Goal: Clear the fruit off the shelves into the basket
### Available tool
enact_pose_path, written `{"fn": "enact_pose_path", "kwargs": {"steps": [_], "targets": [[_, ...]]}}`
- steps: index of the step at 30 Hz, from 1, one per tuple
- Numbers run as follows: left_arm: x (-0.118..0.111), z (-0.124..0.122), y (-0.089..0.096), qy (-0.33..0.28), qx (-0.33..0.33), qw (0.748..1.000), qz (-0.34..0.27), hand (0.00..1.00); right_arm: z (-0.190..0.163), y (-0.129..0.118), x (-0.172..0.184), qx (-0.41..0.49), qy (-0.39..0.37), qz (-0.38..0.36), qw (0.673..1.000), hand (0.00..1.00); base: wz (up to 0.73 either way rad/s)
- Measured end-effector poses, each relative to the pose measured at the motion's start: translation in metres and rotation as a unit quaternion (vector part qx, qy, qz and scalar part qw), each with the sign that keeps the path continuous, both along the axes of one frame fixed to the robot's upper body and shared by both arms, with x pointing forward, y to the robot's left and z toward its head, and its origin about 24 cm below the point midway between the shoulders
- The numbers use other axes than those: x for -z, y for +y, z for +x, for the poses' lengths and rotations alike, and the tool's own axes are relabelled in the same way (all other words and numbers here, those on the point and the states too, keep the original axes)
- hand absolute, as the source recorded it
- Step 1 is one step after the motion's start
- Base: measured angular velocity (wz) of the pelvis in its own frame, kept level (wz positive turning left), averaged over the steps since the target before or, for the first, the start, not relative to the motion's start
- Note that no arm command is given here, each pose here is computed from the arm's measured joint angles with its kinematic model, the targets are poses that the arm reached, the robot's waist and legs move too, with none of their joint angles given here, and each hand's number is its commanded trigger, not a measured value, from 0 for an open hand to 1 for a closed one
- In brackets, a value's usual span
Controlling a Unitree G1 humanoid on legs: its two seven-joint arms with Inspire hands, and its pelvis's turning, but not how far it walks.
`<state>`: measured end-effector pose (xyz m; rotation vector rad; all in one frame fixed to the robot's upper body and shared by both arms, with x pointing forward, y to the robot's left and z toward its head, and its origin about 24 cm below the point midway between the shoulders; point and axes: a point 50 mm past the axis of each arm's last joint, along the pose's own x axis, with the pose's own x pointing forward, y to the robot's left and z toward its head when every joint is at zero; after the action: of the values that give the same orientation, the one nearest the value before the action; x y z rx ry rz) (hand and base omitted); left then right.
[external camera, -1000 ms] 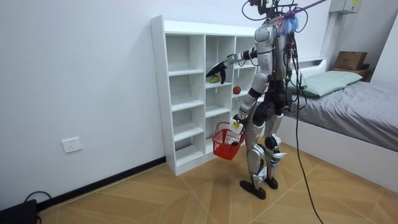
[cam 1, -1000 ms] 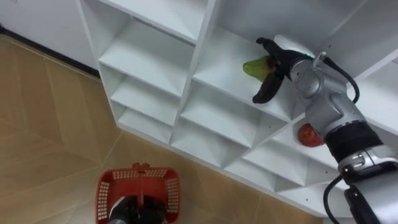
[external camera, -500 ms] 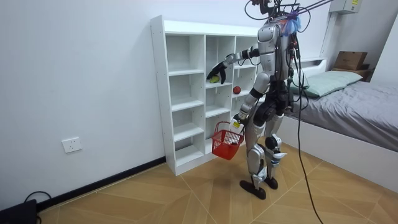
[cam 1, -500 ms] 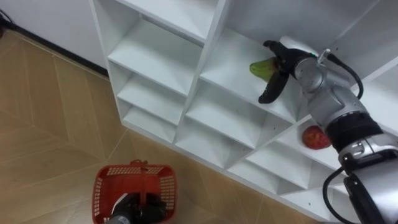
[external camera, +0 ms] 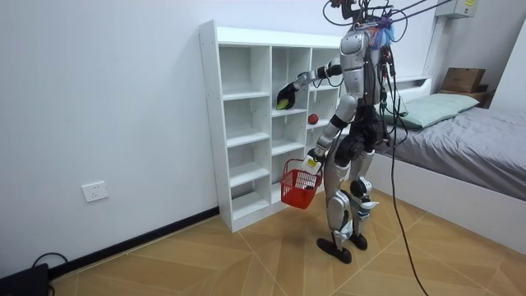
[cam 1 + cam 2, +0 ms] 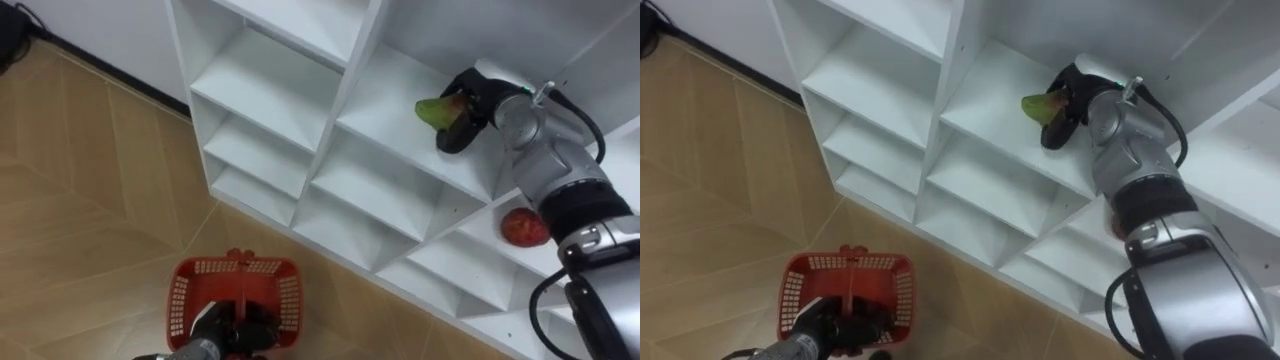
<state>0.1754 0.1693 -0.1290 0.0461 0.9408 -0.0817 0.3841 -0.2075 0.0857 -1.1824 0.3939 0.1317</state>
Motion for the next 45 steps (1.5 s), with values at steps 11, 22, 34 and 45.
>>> {"fn": "enact_pose_path", "kwargs": {"steps": [11, 22, 34, 45], "targets": [[0.0, 0.0, -0.002, 0.001, 0.01, 1.0, -0.014, 1.0, -0.001, 0.0, 0.003, -0.002, 0.013, -0.004, 1.0, 1.0, 0.0], [-0.002, 0.002, 0.001, -0.007, 0.004, 1.0, -0.013, 1.0, -0.004, 0.001, 0.009, 0.004, 0.01, 0.036, 0.999, 1.0, -0.01], [-0.019, 0.018, -0.011, -0.058, 0.0, 0.998, -0.025, 1.0, -0.042, 0.036, 0.002, -0.06, -0.092, 0.111, 0.988, 1.0, -0.06], [-0.022, 0.018, -0.022, -0.064, -0.024, 0.997, -0.04, 1.0, -0.066, 0.062, -0.015, -0.106, -0.151, 0.143, 0.972, 1.0, -0.07]]}}
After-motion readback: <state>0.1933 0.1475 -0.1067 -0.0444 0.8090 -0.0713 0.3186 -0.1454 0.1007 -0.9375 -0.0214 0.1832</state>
